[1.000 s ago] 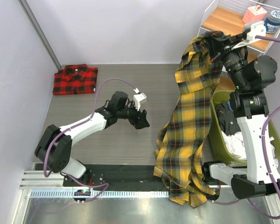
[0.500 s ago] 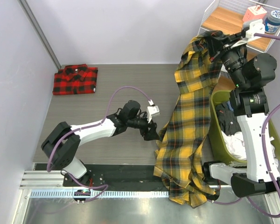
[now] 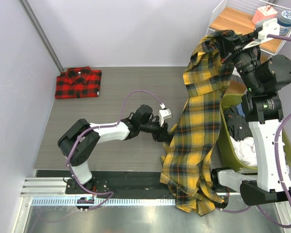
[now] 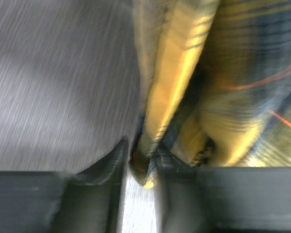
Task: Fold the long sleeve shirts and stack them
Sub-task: Flatten the shirt out
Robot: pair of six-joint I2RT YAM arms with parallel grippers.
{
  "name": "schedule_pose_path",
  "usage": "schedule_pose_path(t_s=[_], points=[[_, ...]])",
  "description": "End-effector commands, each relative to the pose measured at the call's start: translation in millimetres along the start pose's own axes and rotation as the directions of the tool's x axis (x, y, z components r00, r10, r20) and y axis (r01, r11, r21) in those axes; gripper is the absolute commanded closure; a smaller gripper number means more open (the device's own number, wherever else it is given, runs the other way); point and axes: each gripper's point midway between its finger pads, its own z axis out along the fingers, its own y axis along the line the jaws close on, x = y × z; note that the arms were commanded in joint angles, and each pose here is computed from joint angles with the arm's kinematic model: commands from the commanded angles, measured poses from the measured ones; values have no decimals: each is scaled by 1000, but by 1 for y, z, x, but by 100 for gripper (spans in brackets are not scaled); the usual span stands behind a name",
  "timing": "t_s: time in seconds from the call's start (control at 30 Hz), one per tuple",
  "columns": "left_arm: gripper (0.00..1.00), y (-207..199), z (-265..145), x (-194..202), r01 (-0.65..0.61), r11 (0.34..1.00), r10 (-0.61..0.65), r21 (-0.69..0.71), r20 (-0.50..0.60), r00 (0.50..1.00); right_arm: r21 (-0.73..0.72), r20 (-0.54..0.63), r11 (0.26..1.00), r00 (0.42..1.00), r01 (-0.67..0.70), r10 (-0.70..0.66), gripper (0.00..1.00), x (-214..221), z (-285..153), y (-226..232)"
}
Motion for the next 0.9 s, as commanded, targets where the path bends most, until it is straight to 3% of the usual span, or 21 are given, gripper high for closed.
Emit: schedule_pose_path(t_s=[0.0,0.03,0.07,0.13,0.23,0.27,0.33,0.37,0.47,0.5,0.67,0.73,0.8,0.87], points=[[84,-15,-27,-60,-19,999,14,47,116,993,23,127,997,989,72,-74,99,-53,-14,3],[97,-11,-41,-70,-20,1000,17,20,128,992,28,122,997,989,77,-79,99,-52,-15,2],[100,13,-65,-75,9,998,0,-68,131,991,31,125,996,989,81,-84,99,-54,-19,3],[100,29,-117,-75,63,973,-43,-221,95,995,52,110,996,991,77,-83,99,-47,-23,0],[100,64,-217,-82,103,900,-54,-423,125,991,76,105,994,991,73,-80,99,-44,-34,-2],[100,63,-242,-101,18,880,40,-475,110,993,79,106,994,991,69,-77,99,-44,-37,-1],[100,49,-273,-92,-35,850,49,-526,13,999,94,107,994,991,64,-74,99,-45,-44,-1],[100,49,-292,-101,-136,803,130,-580,-52,990,100,109,993,991,63,-74,99,-46,-47,-2],[100,34,-326,-110,-225,713,199,-665,-116,973,130,127,990,989,56,-72,99,-57,-56,-4],[100,33,-342,-116,-266,651,231,-711,-148,962,133,126,990,990,52,-69,99,-59,-59,-3],[100,-6,-401,-145,-344,431,364,-834,-188,912,145,156,986,982,84,-107,99,-93,-90,5],[100,-32,-426,-156,-355,323,443,-877,-191,876,144,141,973,969,180,-201,99,-101,-105,9],[100,-65,-438,-159,-397,262,542,-879,-206,815,160,135,958,956,238,-260,99,-108,-125,12],[100,-76,-448,-162,-391,212,570,-895,-211,794,203,131,943,947,264,-294,99,-116,-137,8]])
